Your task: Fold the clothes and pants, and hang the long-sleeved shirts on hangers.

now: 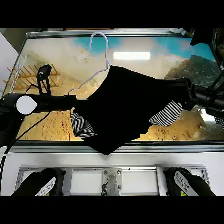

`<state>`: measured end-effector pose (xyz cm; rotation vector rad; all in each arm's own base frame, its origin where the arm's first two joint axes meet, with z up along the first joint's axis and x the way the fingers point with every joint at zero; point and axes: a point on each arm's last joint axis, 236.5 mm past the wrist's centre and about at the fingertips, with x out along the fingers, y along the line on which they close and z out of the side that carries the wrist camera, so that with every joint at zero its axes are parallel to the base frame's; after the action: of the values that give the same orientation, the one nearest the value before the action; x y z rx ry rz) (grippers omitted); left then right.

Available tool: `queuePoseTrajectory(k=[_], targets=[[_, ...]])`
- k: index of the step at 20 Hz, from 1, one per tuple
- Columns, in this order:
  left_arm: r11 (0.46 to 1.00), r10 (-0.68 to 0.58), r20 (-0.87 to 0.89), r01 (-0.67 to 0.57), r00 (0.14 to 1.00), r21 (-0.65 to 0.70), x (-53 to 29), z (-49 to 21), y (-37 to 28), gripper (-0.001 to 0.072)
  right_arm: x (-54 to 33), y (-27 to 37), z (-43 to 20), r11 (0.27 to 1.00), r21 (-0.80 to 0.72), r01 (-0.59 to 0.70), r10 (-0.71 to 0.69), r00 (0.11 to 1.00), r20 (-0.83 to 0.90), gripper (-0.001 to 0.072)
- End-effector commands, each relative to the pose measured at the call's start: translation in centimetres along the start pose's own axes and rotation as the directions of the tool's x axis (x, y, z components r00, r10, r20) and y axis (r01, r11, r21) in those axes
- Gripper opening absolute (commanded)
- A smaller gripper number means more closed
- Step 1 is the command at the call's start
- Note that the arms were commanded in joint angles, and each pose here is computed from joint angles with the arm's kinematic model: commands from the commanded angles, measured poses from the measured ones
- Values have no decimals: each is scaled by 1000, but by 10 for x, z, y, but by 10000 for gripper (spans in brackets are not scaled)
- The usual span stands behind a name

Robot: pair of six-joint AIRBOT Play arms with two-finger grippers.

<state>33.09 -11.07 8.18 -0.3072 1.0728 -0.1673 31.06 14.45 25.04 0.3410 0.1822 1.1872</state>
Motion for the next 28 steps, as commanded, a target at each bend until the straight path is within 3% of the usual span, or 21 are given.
queuePoseTrajectory(k=[1, 8, 14, 20, 28], targets=[[1000, 31, -40, -31, 999, -3, -3, -6, 18, 16, 0, 3, -2, 1000, -19, -12, 11, 1000, -9, 23], [983, -183, -4, 183, 983, 22, -4, 0, -42, 16, 1, 20, 36, 996, -37, -76, 81, 985, 154, 23], [981, -189, -2, 188, 982, 47, -4, -2, -48, 16, 2, 32, 50, 991, -46, -126, 133, 968, 213, 23], [989, -146, 38, 148, 988, -28, -7, 14, -18, 16, 2, 35, 50, 989, -45, -138, 144, 967, 211, 23], [992, -116, 21, 117, 993, -50, -9, 14, 3, 17, 6, 29, 30, 992, -44, -115, 120, 984, 128, 23]])
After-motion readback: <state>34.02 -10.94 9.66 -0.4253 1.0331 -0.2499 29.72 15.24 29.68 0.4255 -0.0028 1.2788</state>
